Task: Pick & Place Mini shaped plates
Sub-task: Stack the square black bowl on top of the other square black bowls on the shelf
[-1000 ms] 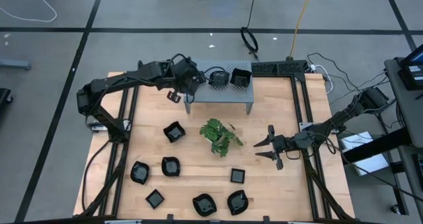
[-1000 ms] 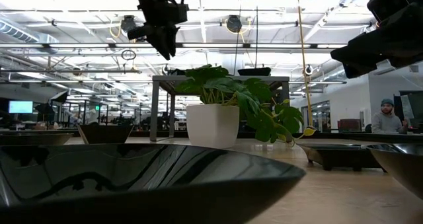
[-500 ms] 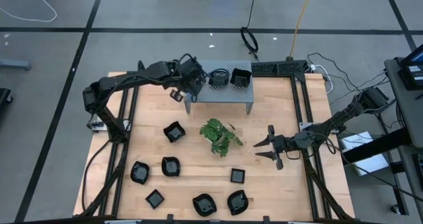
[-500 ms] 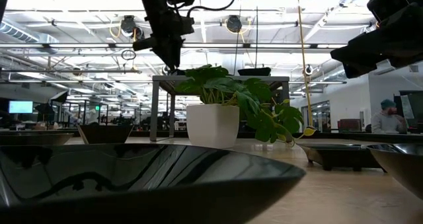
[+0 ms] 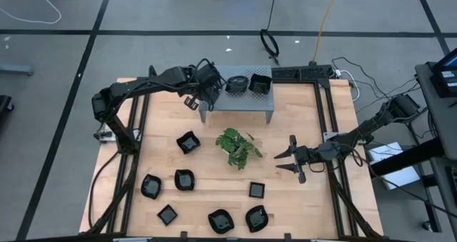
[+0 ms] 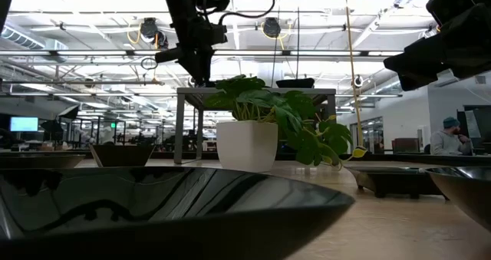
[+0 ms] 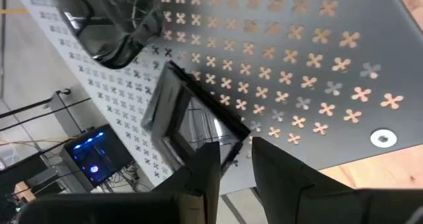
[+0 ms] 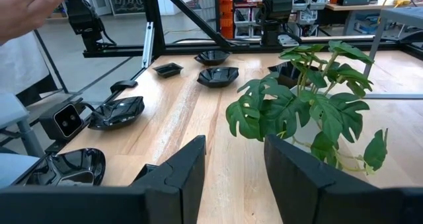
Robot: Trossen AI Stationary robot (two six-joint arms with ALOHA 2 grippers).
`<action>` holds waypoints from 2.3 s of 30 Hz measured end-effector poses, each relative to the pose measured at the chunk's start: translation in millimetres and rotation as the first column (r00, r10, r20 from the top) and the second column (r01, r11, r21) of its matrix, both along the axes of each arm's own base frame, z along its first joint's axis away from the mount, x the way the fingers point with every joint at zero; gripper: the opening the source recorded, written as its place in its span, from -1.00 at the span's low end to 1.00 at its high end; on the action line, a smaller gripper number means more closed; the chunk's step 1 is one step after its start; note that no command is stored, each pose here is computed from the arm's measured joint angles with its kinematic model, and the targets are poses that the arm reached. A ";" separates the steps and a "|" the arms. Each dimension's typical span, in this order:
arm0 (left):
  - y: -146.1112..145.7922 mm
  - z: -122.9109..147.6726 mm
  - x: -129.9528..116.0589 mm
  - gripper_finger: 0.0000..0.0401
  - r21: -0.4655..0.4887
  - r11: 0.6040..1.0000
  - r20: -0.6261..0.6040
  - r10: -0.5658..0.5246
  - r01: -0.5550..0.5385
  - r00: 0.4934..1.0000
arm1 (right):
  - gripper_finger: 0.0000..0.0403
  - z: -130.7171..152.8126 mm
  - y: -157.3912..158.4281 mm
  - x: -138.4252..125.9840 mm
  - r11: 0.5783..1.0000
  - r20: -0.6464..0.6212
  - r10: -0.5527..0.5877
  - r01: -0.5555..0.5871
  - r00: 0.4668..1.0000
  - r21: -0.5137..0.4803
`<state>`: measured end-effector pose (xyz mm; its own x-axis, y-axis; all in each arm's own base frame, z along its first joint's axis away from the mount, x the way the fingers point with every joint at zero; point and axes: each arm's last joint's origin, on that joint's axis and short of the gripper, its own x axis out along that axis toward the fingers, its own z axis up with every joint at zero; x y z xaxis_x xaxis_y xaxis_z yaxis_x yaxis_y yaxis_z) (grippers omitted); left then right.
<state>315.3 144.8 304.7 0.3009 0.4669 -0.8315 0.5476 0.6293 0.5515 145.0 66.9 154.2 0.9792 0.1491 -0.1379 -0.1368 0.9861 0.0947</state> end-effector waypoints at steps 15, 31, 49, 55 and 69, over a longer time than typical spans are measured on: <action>2.9 -1.9 4.5 -0.54 0.044 0.999 -0.001 -0.004 0.004 1.000 | -0.30 0.0 0.0 0.0 1.000 0.000 0.000 0.000 1.000 0.000; 2.9 -1.3 5.8 -0.54 0.036 0.999 0.029 0.019 -0.020 0.999 | -0.30 0.0 0.0 0.0 1.000 0.000 0.000 0.000 1.000 0.000; -1.4 -1.7 6.9 -0.54 0.031 0.999 0.030 0.029 -0.030 0.999 | -0.30 0.0 0.0 0.0 1.000 0.000 0.000 0.000 1.000 0.000; -6.7 -0.7 9.0 -0.54 0.084 0.992 0.039 0.096 -0.099 0.995 | -0.30 0.0 0.0 0.0 1.000 0.000 0.000 0.000 1.000 0.000; -9.0 -2.4 6.3 -0.54 0.083 0.993 -0.008 0.083 -0.082 0.997 | -0.30 0.0 0.0 0.0 1.000 0.000 0.000 0.000 1.000 0.000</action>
<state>321.6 135.8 302.3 0.2493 0.5566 -0.7925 0.5020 0.6255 0.5973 145.0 67.0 154.1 0.9791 0.1491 -0.1381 -0.1368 0.9861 0.0946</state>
